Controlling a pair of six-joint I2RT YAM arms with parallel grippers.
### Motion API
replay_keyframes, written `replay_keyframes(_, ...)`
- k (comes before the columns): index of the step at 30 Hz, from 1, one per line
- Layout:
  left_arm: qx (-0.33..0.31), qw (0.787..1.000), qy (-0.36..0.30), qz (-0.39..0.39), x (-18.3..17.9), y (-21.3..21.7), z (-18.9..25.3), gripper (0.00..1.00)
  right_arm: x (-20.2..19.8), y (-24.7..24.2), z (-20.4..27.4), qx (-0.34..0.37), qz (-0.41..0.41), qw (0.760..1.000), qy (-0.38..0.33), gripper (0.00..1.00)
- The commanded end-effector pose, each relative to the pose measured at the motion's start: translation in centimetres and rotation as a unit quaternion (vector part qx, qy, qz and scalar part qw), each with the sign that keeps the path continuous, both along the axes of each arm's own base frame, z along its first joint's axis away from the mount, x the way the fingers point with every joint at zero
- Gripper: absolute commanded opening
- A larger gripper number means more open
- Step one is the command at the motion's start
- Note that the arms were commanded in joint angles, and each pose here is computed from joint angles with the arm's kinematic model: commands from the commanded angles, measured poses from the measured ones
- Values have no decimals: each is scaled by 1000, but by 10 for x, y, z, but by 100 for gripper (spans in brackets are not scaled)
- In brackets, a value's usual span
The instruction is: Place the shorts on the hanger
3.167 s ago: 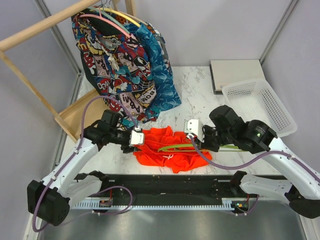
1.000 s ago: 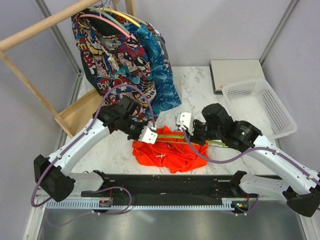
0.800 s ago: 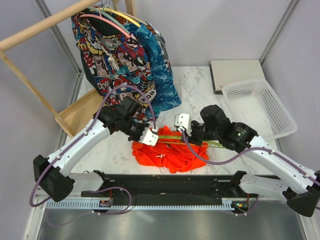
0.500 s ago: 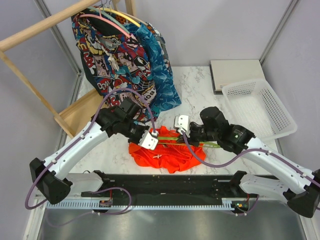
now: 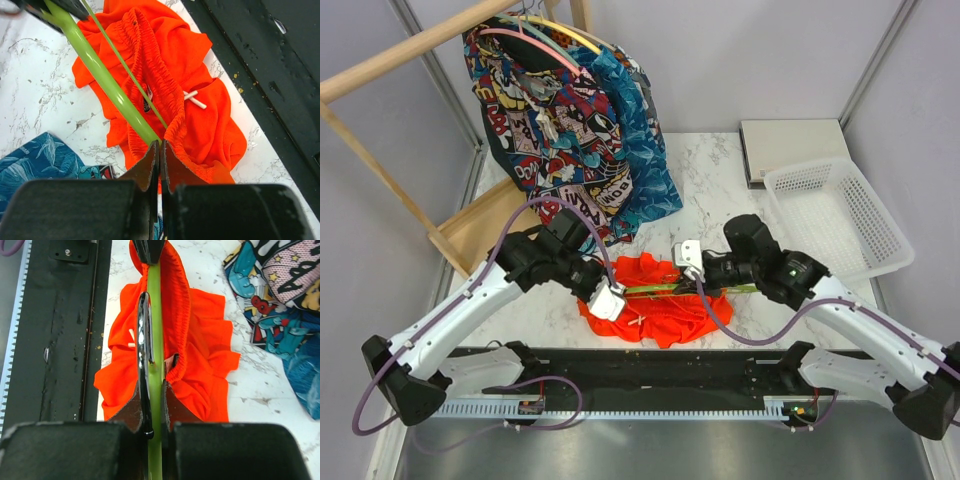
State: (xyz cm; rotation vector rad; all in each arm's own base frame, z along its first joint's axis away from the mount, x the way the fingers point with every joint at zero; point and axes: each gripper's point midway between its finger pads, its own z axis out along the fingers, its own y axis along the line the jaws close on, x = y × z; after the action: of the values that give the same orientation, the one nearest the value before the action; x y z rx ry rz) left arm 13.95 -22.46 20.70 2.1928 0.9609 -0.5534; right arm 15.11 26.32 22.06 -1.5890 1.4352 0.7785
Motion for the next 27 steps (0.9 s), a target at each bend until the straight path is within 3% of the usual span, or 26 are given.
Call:
replay_keyframes(1, -55, 998, -20, -8, 9, -23, 22, 7, -9, 28, 23, 59, 69, 996, 3, 0)
replay_keyframes(2, -60, 998, -7, 5, 9, -25, 25, 19, -8, 29, 20, 60, 68, 996, 7, 0)
replay_keyframes(5, -61, 994, 52, 74, 10, -25, 34, 38, -3, 32, 21, 69, 56, 996, 4, 0)
replay_keyframes(8, -55, 978, 84, 183, 25, -10, 39, 44, 0, 30, 19, 72, 46, 996, 2, 0)
replay_keyframes(11, -58, 968, 108, 221, 19, 20, 39, 54, 1, 28, 15, 73, 41, 996, 6, 0)
replay_keyframes(17, 2, 958, 118, 260, 2, 57, 9, 61, 5, 29, 16, 75, 33, 997, 3, 0)
replay_keyframes(19, 11, 956, 129, 262, 0, 58, 4, 61, 7, 29, 18, 75, 30, 997, 1, 0)
replay_keyframes(27, 11, 949, 153, 276, 18, 43, -17, 78, 9, 34, 28, 84, 34, 996, 0, 0)
